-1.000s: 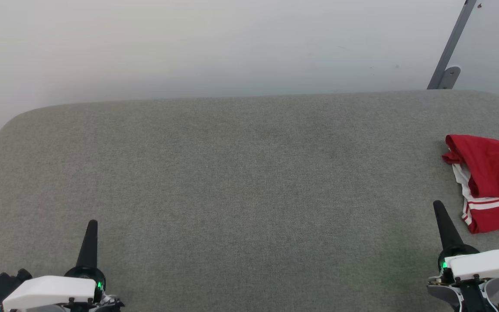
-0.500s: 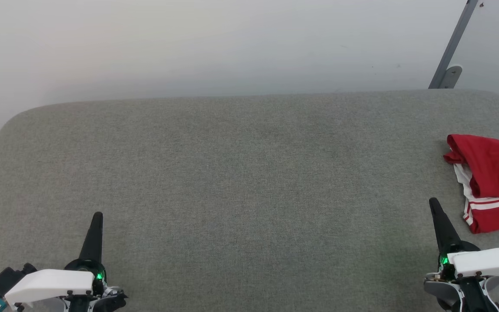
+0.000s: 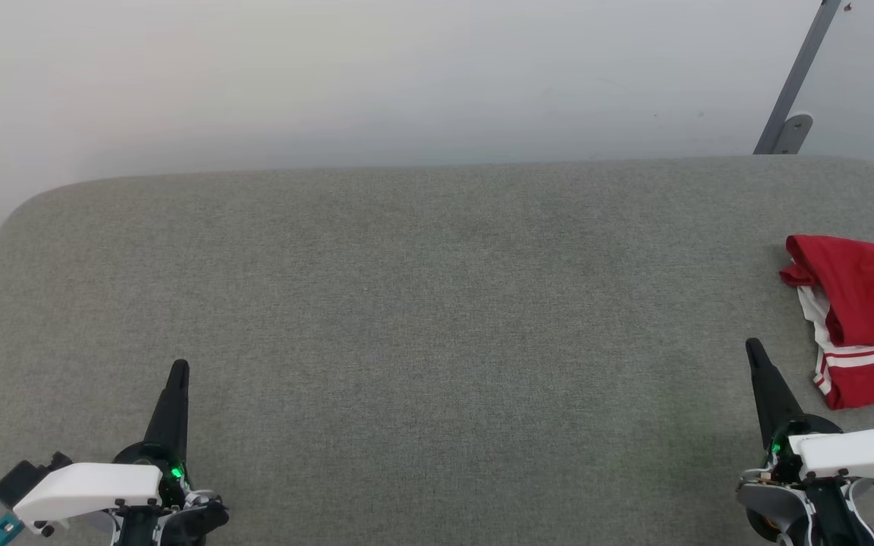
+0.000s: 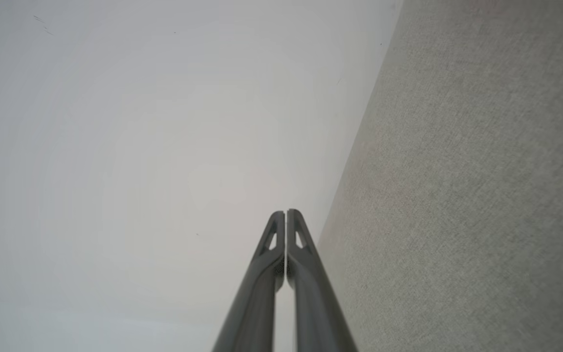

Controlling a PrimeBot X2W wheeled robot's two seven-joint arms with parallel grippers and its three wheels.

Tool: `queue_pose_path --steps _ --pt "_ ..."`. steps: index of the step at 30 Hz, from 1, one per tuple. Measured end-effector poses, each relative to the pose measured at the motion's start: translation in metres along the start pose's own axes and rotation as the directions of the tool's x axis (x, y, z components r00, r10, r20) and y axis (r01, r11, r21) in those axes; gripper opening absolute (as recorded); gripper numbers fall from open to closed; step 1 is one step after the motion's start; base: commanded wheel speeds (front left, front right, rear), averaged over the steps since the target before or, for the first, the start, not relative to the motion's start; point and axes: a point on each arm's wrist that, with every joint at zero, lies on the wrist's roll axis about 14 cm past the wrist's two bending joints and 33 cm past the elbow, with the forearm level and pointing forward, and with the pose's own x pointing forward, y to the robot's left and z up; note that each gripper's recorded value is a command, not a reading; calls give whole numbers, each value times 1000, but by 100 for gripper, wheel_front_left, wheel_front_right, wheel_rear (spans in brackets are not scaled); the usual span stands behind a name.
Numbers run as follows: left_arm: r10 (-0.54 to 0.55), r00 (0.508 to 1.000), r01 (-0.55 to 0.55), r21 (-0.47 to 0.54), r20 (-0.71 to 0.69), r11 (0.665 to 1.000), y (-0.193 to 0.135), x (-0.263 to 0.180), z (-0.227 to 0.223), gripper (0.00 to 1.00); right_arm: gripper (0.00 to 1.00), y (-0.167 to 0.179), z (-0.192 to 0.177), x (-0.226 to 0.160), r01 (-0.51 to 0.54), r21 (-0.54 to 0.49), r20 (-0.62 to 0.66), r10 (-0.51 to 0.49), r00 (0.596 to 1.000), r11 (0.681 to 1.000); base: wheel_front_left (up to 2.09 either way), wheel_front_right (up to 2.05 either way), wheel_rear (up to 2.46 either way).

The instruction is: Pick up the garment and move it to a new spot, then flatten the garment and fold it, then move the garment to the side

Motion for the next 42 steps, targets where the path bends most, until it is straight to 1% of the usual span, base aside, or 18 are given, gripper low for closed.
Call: queue_pose_path --steps 21,42 --pt "-27 999 24 -136 -21 990 -7 5 -7 0 0 8 -7 5 -27 146 -17 30 999 989 0 0 0" --pt "-28 999 25 -136 -22 990 -8 6 -7 0 0 8 -7 5 -29 147 -17 32 999 989 0 0 0"
